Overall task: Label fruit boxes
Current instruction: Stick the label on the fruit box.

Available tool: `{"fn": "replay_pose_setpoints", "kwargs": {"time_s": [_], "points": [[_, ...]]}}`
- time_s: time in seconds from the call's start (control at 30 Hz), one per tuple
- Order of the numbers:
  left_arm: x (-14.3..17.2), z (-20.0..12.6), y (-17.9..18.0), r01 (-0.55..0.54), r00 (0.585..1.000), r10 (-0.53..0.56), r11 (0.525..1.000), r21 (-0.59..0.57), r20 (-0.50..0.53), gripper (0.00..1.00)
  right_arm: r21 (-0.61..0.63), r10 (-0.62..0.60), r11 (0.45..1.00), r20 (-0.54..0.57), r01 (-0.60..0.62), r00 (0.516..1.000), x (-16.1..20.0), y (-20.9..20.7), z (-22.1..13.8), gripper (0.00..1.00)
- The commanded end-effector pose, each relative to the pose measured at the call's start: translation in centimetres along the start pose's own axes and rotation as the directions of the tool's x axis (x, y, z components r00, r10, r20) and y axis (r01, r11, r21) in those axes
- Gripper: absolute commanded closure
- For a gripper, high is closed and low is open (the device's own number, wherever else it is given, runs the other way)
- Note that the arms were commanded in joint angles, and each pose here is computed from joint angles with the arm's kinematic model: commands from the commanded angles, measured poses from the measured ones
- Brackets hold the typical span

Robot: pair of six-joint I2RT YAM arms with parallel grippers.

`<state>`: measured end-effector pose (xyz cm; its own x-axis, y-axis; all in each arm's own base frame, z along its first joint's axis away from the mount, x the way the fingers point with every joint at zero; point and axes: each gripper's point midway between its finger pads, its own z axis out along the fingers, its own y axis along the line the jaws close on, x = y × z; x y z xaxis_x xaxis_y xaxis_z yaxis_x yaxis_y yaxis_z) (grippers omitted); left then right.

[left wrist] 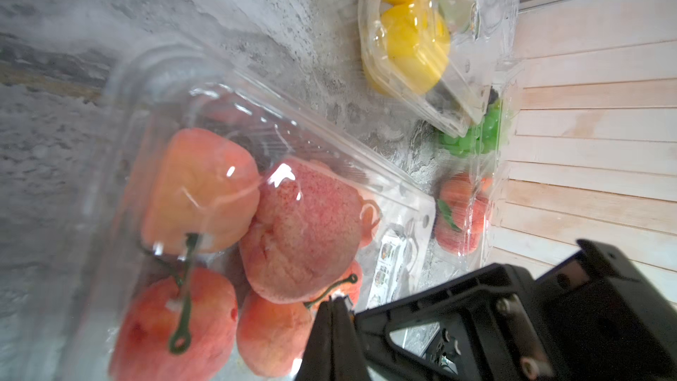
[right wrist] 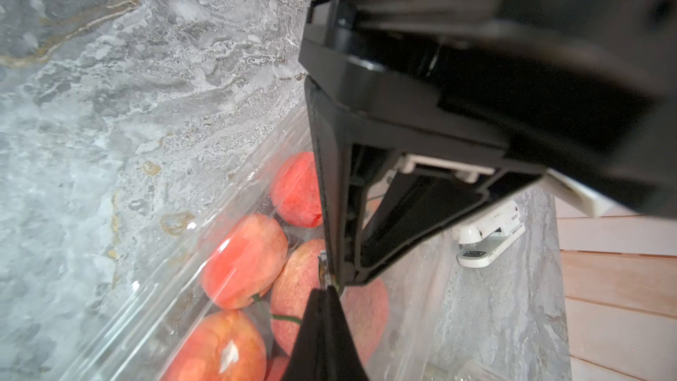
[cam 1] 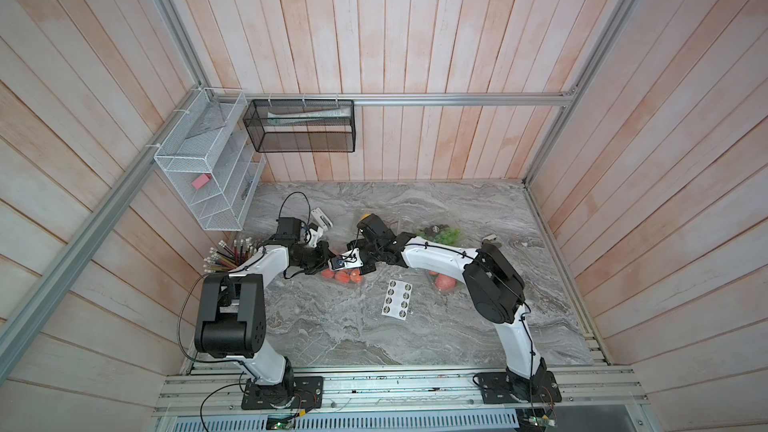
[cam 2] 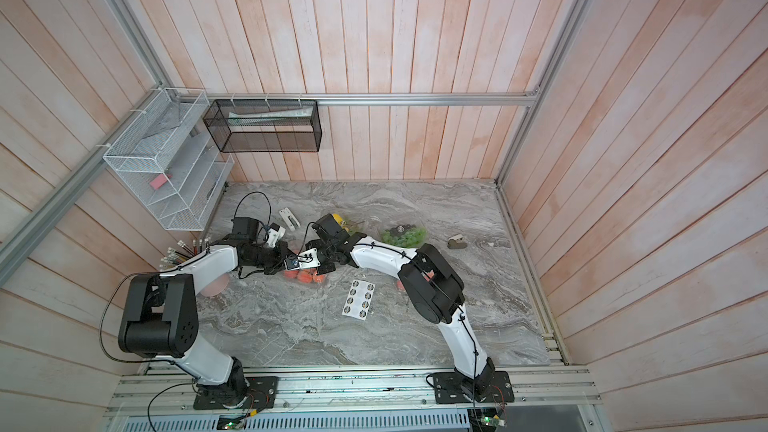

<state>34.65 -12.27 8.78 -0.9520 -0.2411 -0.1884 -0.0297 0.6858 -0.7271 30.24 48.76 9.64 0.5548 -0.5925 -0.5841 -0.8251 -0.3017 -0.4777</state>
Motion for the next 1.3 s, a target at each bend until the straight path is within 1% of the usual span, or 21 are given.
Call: {"fn": "replay_pose_setpoints", "kwargs": {"time_s": [0.0, 0.17, 0.23, 0.33, 0.47, 0.73, 1.0, 1.27], "points": [[1.0, 0.6, 2.2, 0.004, 1.0, -0.006, 0.997, -0.072, -0.022, 0.94, -0.016, 0.009, 1.0, -0.003, -0.009, 1.0, -0.4, 0.2, 0.0, 0.89], [1.0, 0.6, 2.5, 0.003, 1.0, -0.005, 0.996, -0.085, -0.022, 0.95, 0.02, 0.012, 1.0, 0.044, -0.013, 0.999, -1.9, -0.4, -1.5, 0.86], [1.0, 0.6, 2.5, 0.003, 1.0, -0.005, 0.996, -0.086, -0.023, 0.95, 0.035, 0.017, 0.999, 0.064, -0.019, 0.998, -2.4, -0.6, -2.2, 0.89], [1.0, 0.6, 2.5, 0.0, 1.0, -0.002, 0.996, -0.088, -0.022, 0.95, 0.051, 0.025, 0.998, 0.1, -0.03, 0.995, -3.2, -1.1, -2.8, 1.0], [1.0, 0.7, 2.6, -0.001, 1.0, -0.001, 0.996, -0.088, -0.023, 0.95, 0.063, 0.032, 0.997, 0.145, -0.042, 0.989, -3.9, -1.8, -2.9, 1.0], [1.0, 0.7, 2.6, 0.0, 1.0, -0.002, 0.996, -0.087, -0.02, 0.95, 0.027, 0.043, 0.999, 0.15, -0.047, 0.988, -3.5, -1.7, -1.1, 1.0], [1.0, 0.8, 2.7, 0.003, 1.0, -0.005, 0.996, -0.09, -0.021, 0.95, -0.027, 0.058, 0.998, 0.106, -0.055, 0.993, -1.8, -0.2, 0.3, 1.0], [1.0, 0.7, 2.7, 0.006, 1.0, -0.008, 0.996, -0.09, -0.021, 0.95, -0.05, 0.073, 0.996, 0.064, -0.07, 0.995, -0.5, 0.5, 1.3, 1.0]]}}
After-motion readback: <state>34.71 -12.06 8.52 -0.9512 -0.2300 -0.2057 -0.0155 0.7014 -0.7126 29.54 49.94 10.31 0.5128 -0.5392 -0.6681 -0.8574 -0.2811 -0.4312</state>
